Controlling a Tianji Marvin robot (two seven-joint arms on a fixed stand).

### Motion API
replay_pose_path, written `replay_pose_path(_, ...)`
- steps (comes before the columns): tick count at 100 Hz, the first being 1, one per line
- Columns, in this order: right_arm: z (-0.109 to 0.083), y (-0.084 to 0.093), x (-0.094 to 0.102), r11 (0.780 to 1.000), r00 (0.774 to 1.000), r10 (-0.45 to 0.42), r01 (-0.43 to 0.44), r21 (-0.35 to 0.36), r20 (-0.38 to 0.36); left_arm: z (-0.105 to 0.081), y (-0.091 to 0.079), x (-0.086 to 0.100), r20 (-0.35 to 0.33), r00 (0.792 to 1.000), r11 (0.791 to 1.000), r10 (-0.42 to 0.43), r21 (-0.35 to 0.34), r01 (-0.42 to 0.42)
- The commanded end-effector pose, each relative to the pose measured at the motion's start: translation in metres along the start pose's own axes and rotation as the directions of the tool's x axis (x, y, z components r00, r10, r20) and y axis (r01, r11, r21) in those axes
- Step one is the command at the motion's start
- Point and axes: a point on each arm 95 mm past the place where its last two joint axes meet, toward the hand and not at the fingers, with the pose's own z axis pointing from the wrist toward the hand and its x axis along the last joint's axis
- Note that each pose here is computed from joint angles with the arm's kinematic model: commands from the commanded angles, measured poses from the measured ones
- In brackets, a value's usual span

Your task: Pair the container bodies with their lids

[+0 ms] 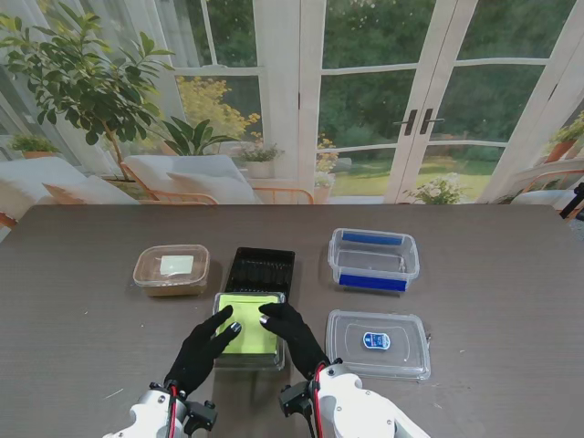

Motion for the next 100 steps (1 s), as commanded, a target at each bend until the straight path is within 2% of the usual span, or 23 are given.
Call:
replay_pose_path(1,0.002,-0.010,0.008,0.999,1.000,0.014,-0.013,0.031,-0.021,0.005,0.008,0.009,-0.025,1.000,0.999,-0.019,-0.031,0.018)
replay_pose_path(32,0.013,-0.001,0.019,1.000,0.999,-0.013,0.013,0.009,-0.036,0.023,0.000,0.016,-0.030,0.999,1.000,-0.013,-0.028,0.012)
replay_pose_path(100,0.047,0.016,0.035,0.999,0.999,-0.051,0.051,-0.011,-0.020,0.062,-0.016,0.029,0.011,1.000,0.999,0.001,-0.053,0.000)
